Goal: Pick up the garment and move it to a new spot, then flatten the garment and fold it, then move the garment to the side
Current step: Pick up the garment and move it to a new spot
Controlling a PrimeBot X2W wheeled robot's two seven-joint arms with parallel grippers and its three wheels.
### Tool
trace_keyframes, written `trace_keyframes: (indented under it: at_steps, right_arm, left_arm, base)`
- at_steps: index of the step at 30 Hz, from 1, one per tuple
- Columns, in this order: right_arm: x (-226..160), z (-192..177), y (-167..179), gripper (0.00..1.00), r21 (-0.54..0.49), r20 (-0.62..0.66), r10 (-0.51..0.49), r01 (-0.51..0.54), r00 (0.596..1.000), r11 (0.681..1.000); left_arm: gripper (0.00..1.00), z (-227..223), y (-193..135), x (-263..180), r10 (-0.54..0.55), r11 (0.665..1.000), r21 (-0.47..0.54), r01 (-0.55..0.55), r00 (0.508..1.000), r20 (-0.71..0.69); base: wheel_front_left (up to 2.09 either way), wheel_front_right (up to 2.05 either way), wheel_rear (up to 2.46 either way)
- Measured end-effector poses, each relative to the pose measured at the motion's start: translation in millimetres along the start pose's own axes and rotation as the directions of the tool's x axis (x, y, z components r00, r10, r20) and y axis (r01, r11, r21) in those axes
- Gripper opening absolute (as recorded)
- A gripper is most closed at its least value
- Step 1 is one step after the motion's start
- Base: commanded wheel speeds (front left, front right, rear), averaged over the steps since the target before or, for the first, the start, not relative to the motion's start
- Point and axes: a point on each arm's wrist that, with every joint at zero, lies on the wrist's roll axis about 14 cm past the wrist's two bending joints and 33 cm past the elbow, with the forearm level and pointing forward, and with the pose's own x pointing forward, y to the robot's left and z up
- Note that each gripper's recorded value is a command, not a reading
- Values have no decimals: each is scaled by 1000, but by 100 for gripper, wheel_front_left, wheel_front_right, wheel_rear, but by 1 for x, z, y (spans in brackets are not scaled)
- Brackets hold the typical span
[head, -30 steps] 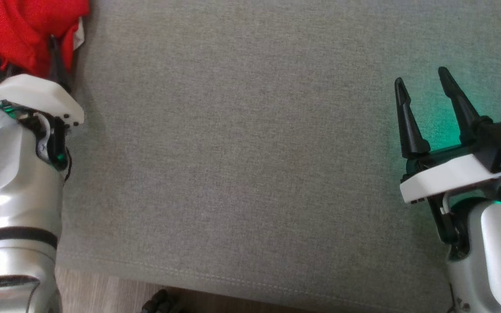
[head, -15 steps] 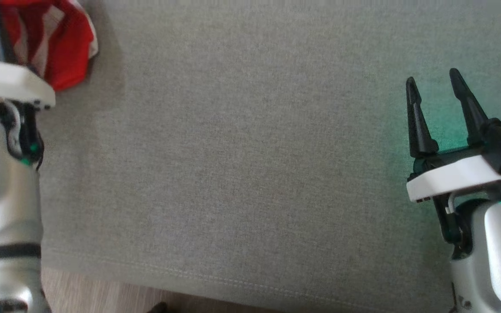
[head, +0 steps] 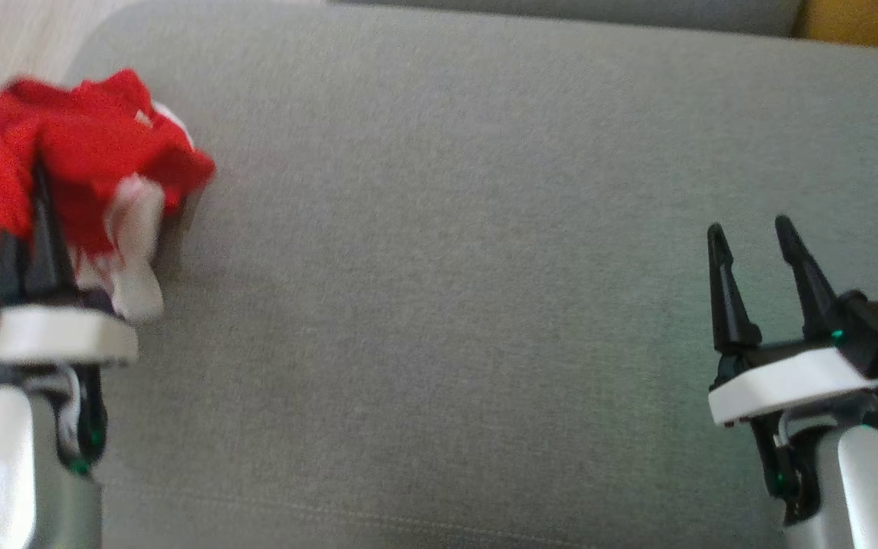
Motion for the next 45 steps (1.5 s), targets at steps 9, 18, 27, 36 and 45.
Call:
trace_keyframes:
  at_steps: [9,18,27,36,45]
  right_arm:
    - [-38,11,-23,100,20,25,-90,90,996,996]
    - [-53,13,-51,100,23,33,-181,180,983,983]
    - [-75,11,-95,100,33,40,-317,315,948,948]
    - [-95,-13,-125,100,50,-9,-419,419,908,907]
    - [-97,-21,-126,100,58,-21,-425,425,905,903]
  left_arm:
    - [0,30,-70,-33,-183,980,-70,186,982,45]
    - [0,16,-201,-35,-541,829,-151,538,841,23]
    - [0,9,-341,-45,-827,549,-131,826,559,61]
    - [0,-56,-419,-90,-954,298,-141,944,290,-74]
    - [100,-66,-421,-101,-964,265,-156,951,257,-71]
  base:
    - [0,0,0]
    - [0,0,0]
    - [0,0,0]
    - [0,0,0]
    - [0,0,0]
